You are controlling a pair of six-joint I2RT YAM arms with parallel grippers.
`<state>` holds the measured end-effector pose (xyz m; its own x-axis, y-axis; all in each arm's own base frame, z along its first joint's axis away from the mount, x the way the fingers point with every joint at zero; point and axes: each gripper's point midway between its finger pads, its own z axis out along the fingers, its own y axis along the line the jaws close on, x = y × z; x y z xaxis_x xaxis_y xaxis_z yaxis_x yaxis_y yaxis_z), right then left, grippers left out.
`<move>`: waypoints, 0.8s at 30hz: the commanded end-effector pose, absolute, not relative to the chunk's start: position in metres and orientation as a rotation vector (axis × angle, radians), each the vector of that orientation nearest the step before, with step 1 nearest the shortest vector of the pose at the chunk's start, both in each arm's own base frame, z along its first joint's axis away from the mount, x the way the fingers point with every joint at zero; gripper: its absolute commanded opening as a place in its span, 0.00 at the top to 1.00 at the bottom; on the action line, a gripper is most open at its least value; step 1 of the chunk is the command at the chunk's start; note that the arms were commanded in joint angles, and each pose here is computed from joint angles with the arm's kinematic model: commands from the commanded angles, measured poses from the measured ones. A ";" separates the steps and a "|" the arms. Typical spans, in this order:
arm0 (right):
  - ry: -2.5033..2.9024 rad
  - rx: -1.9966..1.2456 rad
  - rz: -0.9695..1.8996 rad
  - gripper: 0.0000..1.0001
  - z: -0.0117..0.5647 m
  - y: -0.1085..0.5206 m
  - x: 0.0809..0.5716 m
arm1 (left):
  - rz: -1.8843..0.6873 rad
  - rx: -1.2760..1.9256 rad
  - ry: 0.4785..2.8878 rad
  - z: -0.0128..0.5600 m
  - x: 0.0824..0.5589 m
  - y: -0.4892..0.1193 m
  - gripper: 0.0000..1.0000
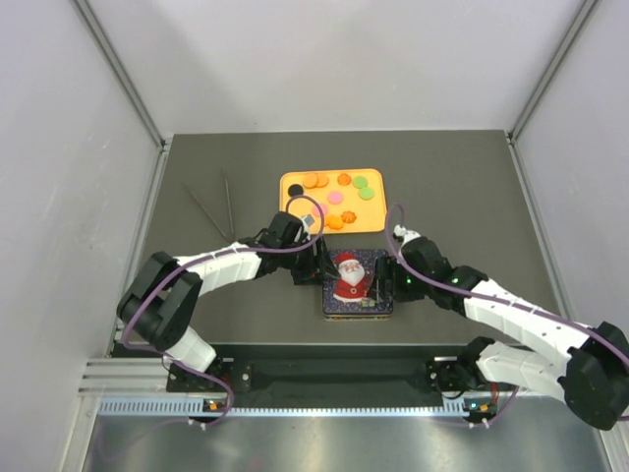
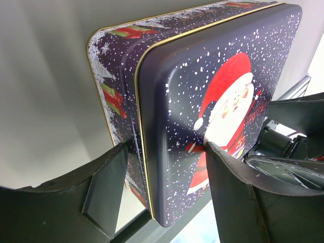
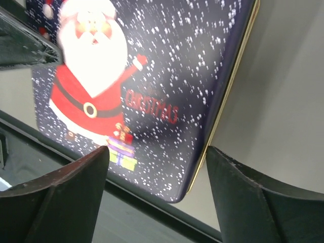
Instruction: Pack the cookies
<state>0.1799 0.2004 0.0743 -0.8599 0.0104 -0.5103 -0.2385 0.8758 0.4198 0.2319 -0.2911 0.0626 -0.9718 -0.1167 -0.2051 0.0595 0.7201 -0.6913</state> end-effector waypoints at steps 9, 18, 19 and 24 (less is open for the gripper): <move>2.334 -0.099 0.697 0.15 0.124 0.189 0.244 | -0.990 -0.038 2.807 0.038 0.219 -0.283 0.32; 2.216 -0.081 0.818 0.08 0.118 0.200 0.289 | -0.968 -0.031 2.839 0.033 0.224 -0.286 0.32; 2.215 -0.074 0.828 0.08 0.115 0.201 0.292 | -0.965 -0.030 2.843 0.033 0.224 -0.286 0.32; 2.286 0.014 0.821 0.15 0.077 0.200 0.292 | -0.941 -0.029 2.855 0.030 0.225 -0.285 0.32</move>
